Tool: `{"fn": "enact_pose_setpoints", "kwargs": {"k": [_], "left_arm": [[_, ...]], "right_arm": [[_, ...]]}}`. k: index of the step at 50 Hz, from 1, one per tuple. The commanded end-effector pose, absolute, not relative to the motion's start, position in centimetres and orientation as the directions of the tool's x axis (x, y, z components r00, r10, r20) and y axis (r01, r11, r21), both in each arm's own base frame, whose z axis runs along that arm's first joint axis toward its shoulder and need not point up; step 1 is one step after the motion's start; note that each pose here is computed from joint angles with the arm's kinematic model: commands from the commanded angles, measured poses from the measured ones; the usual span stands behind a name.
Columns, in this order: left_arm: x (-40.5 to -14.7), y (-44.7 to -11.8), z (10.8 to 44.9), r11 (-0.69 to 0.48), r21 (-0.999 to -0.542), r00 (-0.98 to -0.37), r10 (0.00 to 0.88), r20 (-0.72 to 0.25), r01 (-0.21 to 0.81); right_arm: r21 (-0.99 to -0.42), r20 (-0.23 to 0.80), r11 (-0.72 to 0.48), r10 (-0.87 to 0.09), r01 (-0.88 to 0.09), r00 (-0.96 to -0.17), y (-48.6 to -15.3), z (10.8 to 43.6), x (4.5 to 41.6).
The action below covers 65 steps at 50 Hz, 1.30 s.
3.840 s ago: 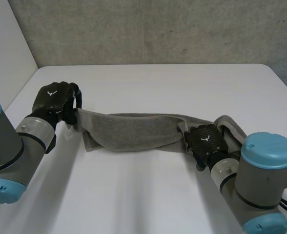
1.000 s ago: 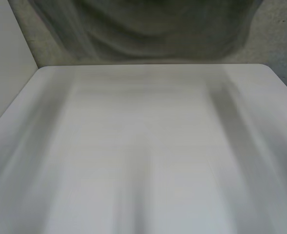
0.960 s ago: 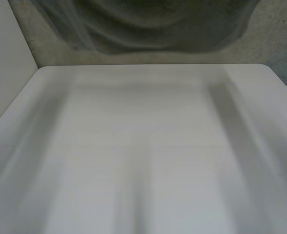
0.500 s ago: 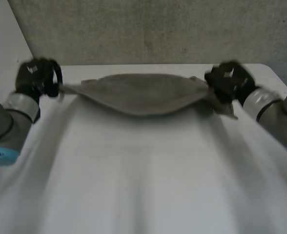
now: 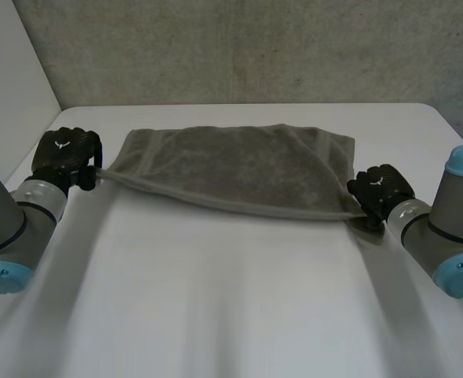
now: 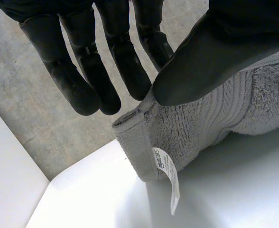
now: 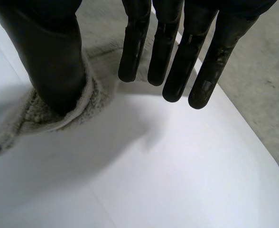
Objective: Fold the towel.
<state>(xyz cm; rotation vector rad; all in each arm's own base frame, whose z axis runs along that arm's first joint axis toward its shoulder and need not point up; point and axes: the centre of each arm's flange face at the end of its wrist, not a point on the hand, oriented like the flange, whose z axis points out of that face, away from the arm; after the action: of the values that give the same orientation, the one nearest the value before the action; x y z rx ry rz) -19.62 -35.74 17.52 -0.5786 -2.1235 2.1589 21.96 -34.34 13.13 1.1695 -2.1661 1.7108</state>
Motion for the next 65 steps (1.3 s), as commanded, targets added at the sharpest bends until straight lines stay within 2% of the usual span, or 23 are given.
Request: {"fn": "enact_pose_setpoints", "kwargs": {"k": [1,11,21,24,27,30,32,33,35,36,38,39,41,42,44,46,50,52,53,55,56,60,65], "left_arm": [[-19.5,-35.7,17.6,-0.050,-0.975,-0.929,0.297,-0.222,0.217],[-19.5,-35.7,17.5,-0.048,-0.975,-0.929,0.296,-0.222,0.217],[-19.1,-35.8,18.4,-0.065,-0.975,-0.933,0.282,-0.224,0.214],[-19.0,-35.6,19.6,-0.086,-0.974,-0.936,0.274,-0.223,0.207],[-18.6,-35.2,22.0,-0.120,-0.983,-0.950,0.264,-0.168,0.140],[-18.6,-34.9,22.8,-0.125,-0.986,-0.953,0.267,-0.139,0.109],[-18.6,-34.0,24.3,-0.144,-0.987,-0.956,0.271,-0.113,0.075],[-18.6,-34.0,24.3,-0.144,-0.987,-0.956,0.271,-0.112,0.075],[-18.4,-32.8,25.7,-0.168,-0.983,-0.956,0.269,-0.119,0.076],[-18.4,-32.8,25.7,-0.168,-0.983,-0.956,0.269,-0.119,0.076],[-18.4,-31.3,26.5,-0.173,-0.981,-0.953,0.275,-0.131,0.085],[-18.4,-31.3,26.5,-0.173,-0.981,-0.953,0.275,-0.131,0.085],[-18.3,-29.9,27.2,-0.176,-0.977,-0.944,0.286,-0.164,0.116],[-18.3,-29.9,27.2,-0.176,-0.977,-0.944,0.286,-0.164,0.116],[-17.9,-28.6,27.3,-0.155,-0.974,-0.934,0.292,-0.204,0.165],[-17.5,-28.0,27.4,-0.140,-0.972,-0.932,0.288,-0.221,0.188],[-17.1,-27.0,27.5,-0.112,-0.969,-0.926,0.289,-0.244,0.220],[-17.1,-26.6,27.3,-0.094,-0.970,-0.920,0.307,-0.242,0.223],[-17.1,-26.6,27.3,-0.094,-0.970,-0.920,0.307,-0.242,0.223],[-17.2,-26.7,27.0,-0.085,-0.971,-0.918,0.319,-0.238,0.222],[-17.2,-26.7,27.0,-0.085,-0.971,-0.918,0.319,-0.238,0.222],[-17.3,-27.9,24.4,-0.001,-0.972,-0.914,0.342,-0.220,0.234],[-18.2,-29.5,21.7,0.079,-0.967,-0.905,0.377,-0.197,0.244]], "right_arm": [[-0.787,0.514,0.091,-0.448,-0.610,-0.731,-34.2,12.6,21.4],[-0.881,0.328,0.187,-0.421,-0.435,-0.846,-34.4,13.0,21.3],[-0.881,0.243,0.271,-0.445,-0.388,-0.862,-34.2,14.4,21.3],[-0.899,0.251,0.226,-0.438,-0.375,-0.864,-34.3,16.7,21.0],[-0.923,0.299,0.100,-0.426,-0.373,-0.854,-33.6,21.0,21.0],[-0.925,0.328,0.042,-0.413,-0.377,-0.850,-33.2,22.7,20.9],[-0.907,0.415,-0.093,-0.370,-0.412,-0.831,-32.2,25.9,20.8],[-0.906,0.416,-0.093,-0.370,-0.412,-0.831,-32.2,25.9,20.8],[-0.841,0.541,-0.186,-0.322,-0.509,-0.777,-31.1,27.6,20.5],[-0.840,0.542,-0.186,-0.322,-0.509,-0.777,-31.1,27.6,20.5],[-0.721,0.693,-0.253,-0.278,-0.645,-0.666,-29.9,28.0,20.4],[-0.721,0.693,-0.253,-0.277,-0.645,-0.665,-29.9,28.0,20.4],[-0.554,0.832,-0.294,-0.229,-0.779,-0.505,-28.9,27.7,20.1],[-0.553,0.833,-0.294,-0.229,-0.780,-0.505,-28.9,27.7,20.1],[-0.405,0.912,-0.305,-0.204,-0.862,-0.357,-28.0,27.1,19.8],[-0.375,0.922,-0.303,-0.217,-0.876,-0.320,-27.4,27.1,19.7],[-0.392,0.913,-0.298,-0.243,-0.870,-0.328,-26.1,28.5,19.5],[-0.456,0.878,-0.293,-0.303,-0.841,-0.370,-25.5,29.1,19.5],[-0.456,0.878,-0.293,-0.303,-0.841,-0.371,-25.5,29.1,19.5],[-0.536,0.827,-0.294,-0.370,-0.791,-0.423,-25.7,29.1,19.6],[-0.537,0.827,-0.294,-0.371,-0.791,-0.423,-25.7,29.1,19.6],[-0.633,0.729,-0.253,-0.514,-0.732,-0.452,-27.7,25.9,20.0],[-0.654,0.685,-0.224,-0.580,-0.722,-0.440,-29.9,23.4,20.7]]}}
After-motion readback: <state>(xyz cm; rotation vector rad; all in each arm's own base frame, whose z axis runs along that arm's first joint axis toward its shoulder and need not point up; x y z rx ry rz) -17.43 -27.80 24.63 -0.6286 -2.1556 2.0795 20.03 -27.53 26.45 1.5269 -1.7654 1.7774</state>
